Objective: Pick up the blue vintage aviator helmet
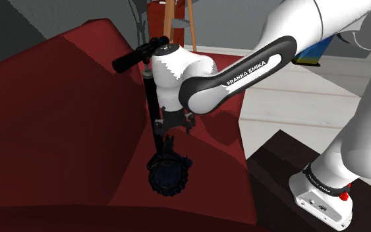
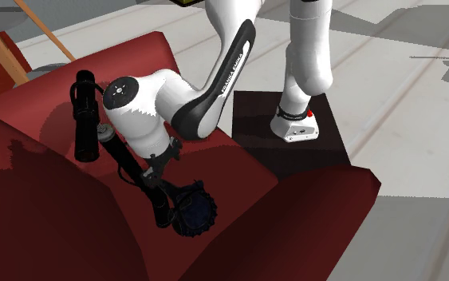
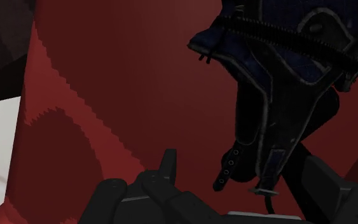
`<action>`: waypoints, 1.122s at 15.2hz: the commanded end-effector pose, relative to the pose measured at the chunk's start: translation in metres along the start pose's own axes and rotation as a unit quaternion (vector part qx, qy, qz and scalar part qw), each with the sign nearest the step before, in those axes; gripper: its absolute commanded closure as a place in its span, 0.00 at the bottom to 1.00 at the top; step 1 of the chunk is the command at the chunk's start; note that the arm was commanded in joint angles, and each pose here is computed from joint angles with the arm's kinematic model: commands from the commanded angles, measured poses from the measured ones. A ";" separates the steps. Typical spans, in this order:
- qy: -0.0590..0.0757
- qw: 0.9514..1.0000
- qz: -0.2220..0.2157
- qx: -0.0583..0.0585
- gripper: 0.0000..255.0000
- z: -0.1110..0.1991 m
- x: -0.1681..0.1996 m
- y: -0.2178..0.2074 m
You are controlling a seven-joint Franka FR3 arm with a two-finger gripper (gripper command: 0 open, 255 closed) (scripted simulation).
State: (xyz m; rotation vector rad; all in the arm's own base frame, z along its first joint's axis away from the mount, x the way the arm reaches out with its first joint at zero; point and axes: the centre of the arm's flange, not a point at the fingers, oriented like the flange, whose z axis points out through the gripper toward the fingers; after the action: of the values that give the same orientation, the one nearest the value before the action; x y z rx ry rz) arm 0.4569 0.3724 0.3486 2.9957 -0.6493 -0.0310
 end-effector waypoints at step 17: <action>-0.001 1.000 0.019 -0.008 1.00 0.061 0.002 -0.039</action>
State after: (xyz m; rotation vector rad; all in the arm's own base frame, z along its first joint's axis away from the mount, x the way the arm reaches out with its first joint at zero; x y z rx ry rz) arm 0.4728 0.4025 0.2848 2.9667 -0.7060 -0.0360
